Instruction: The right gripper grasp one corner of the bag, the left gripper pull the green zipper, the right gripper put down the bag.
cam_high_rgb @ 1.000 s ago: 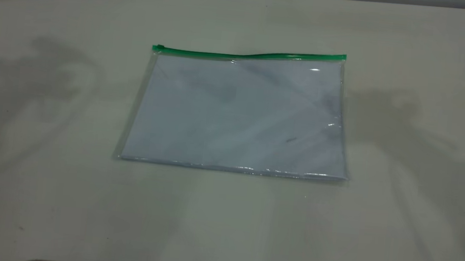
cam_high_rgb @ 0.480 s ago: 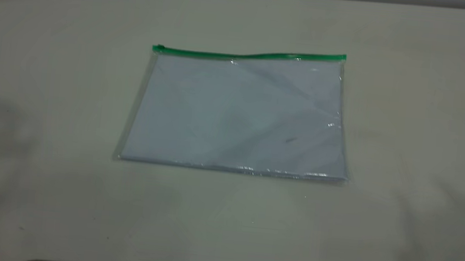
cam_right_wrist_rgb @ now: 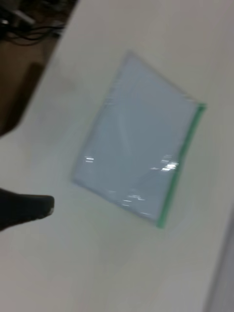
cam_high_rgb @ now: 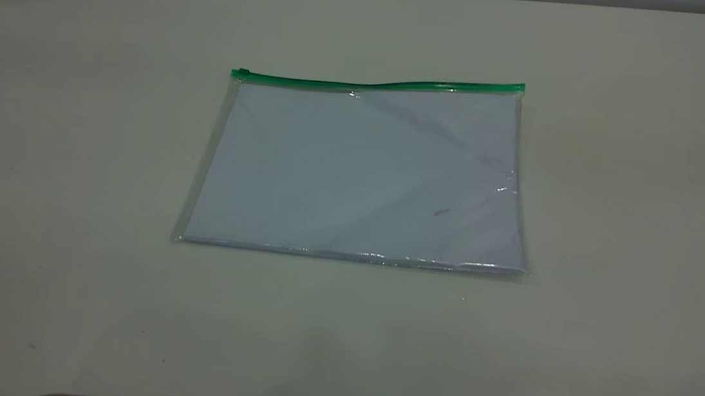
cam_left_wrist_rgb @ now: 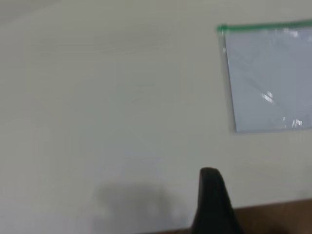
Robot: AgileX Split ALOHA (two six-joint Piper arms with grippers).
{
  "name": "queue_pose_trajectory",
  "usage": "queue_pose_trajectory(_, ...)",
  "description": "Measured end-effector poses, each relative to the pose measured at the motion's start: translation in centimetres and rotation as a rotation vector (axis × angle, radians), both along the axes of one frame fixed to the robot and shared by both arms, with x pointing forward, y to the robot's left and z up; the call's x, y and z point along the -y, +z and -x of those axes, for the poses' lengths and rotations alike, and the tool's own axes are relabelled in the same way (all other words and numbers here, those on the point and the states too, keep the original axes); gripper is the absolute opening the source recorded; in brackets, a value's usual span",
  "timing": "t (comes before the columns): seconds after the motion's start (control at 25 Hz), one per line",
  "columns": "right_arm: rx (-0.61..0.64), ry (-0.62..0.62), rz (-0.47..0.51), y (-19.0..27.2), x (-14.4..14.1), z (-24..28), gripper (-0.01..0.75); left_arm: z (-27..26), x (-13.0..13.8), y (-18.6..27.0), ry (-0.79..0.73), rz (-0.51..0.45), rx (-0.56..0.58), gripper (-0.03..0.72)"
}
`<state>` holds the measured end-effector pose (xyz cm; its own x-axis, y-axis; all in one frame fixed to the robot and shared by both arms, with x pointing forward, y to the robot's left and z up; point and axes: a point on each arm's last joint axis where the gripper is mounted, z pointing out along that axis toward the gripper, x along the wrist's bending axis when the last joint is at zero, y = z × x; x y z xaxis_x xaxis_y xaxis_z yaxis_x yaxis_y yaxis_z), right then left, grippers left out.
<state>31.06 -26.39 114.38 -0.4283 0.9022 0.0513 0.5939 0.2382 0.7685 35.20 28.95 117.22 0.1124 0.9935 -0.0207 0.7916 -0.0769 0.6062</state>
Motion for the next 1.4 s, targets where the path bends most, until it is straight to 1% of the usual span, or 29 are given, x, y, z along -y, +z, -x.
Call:
queue_pose_trajectory(0.16, -0.008, 0.001, 0.003, -3.9, 0.6, 2.8, 0.569, 4.2, -0.3, -2.9, 0.0, 0.003, 0.025, 0.565)
queue_pose_trajectory(0.28, -0.004, 0.0, 0.016, -5.9, 1.0, 4.3, 0.569, 6.7, -0.5, -4.8, -0.003, 0.003, 0.055, 0.565)
queue_pose_trajectory(0.4, 0.016, -0.006, 0.041, -7.3, 1.4, 5.5, 0.569, 8.4, -0.6, -6.9, -0.007, 0.001, 0.072, 0.565)
queue_pose_trajectory(0.56, 0.079, -0.017, 0.073, -8.4, 2.0, 6.7, 0.569, 10.2, -0.7, -9.3, -0.043, -0.026, 0.102, 0.565)
queue_pose_trajectory(0.88, 0.152, -0.029, 0.072, -10.1, 2.3, 7.8, 0.568, 11.6, -0.2, -12.5, -0.117, 0.006, 0.119, 0.565)
queue_pose_trajectory(1.08, 0.187, -0.029, 0.066, -10.2, 2.4, 8.3, 0.568, 12.1, 0.2, -12.7, -0.178, 0.014, 0.149, 0.565)
queue_pose_trajectory(1.24, 0.191, -0.031, 0.067, -10.2, 2.5, 8.4, 0.568, 12.1, -0.1, -12.8, -0.165, -0.018, 0.155, 0.565)
queue_pose_trajectory(1.4, 0.191, -0.031, 0.067, -10.2, 2.5, 8.4, 0.568, 11.9, -0.5, -13.2, -0.117, -0.037, 0.141, 0.565)
